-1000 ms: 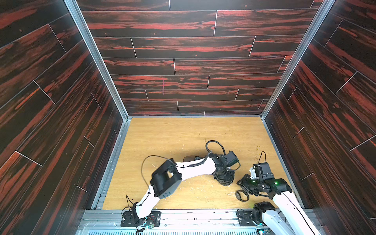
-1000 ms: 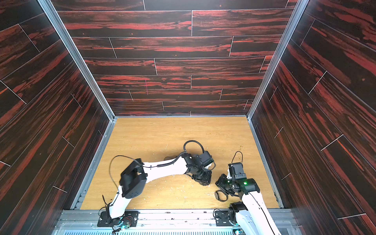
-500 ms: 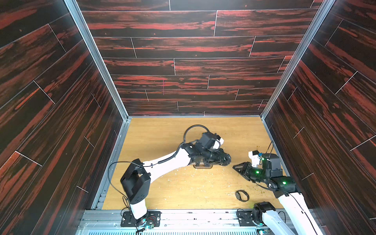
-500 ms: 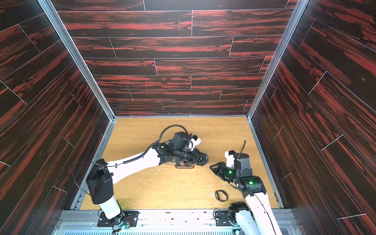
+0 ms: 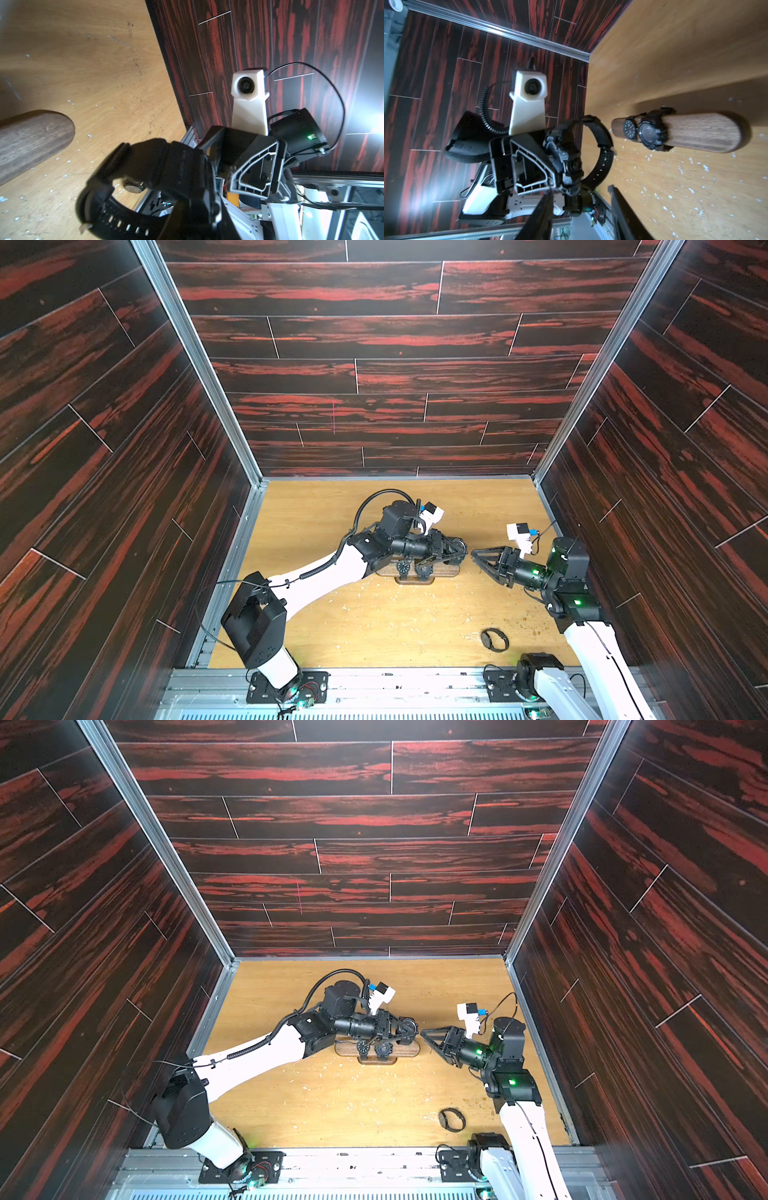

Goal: Place watch on stand
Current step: Pick up the watch at the center of the board.

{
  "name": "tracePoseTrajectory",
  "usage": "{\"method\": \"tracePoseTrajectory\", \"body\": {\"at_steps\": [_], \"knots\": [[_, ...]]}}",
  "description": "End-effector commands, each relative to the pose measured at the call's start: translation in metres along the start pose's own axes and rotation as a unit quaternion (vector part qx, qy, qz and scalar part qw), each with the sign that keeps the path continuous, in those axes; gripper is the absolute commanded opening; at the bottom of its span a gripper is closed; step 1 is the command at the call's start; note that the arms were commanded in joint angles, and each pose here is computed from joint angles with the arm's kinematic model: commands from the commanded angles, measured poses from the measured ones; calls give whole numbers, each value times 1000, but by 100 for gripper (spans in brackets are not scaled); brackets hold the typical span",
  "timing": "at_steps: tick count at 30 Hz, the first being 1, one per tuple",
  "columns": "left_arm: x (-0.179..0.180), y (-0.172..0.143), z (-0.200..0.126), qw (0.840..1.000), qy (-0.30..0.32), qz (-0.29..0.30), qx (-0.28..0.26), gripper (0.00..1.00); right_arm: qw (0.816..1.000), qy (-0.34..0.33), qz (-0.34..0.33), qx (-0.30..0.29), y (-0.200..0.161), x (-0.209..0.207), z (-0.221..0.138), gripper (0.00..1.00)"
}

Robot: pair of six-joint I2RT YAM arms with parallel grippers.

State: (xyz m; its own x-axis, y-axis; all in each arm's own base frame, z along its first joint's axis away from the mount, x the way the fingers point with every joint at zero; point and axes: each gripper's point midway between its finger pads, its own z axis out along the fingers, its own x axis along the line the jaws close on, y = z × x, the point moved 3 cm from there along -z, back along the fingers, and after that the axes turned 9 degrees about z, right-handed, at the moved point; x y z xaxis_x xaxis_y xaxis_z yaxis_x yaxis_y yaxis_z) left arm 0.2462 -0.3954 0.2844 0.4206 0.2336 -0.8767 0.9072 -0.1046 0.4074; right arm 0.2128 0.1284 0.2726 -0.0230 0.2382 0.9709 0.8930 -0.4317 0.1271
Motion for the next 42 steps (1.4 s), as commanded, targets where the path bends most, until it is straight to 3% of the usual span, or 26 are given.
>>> {"method": "tracePoseTrajectory", "body": {"at_steps": [1,17,32,42], "knots": [[-30,7,-9,998,-54,29,-7,16,999,35,-32,21,-1,25,-2,48],[-32,10,-3,996,-81,21,-4,24,995,72,-47,55,1,44,13,47],[-33,9,-3,996,-90,19,-5,26,992,92,-61,67,-4,55,19,21],[-34,4,-5,995,-94,20,-1,18,990,112,-62,62,-2,66,17,31]]}}
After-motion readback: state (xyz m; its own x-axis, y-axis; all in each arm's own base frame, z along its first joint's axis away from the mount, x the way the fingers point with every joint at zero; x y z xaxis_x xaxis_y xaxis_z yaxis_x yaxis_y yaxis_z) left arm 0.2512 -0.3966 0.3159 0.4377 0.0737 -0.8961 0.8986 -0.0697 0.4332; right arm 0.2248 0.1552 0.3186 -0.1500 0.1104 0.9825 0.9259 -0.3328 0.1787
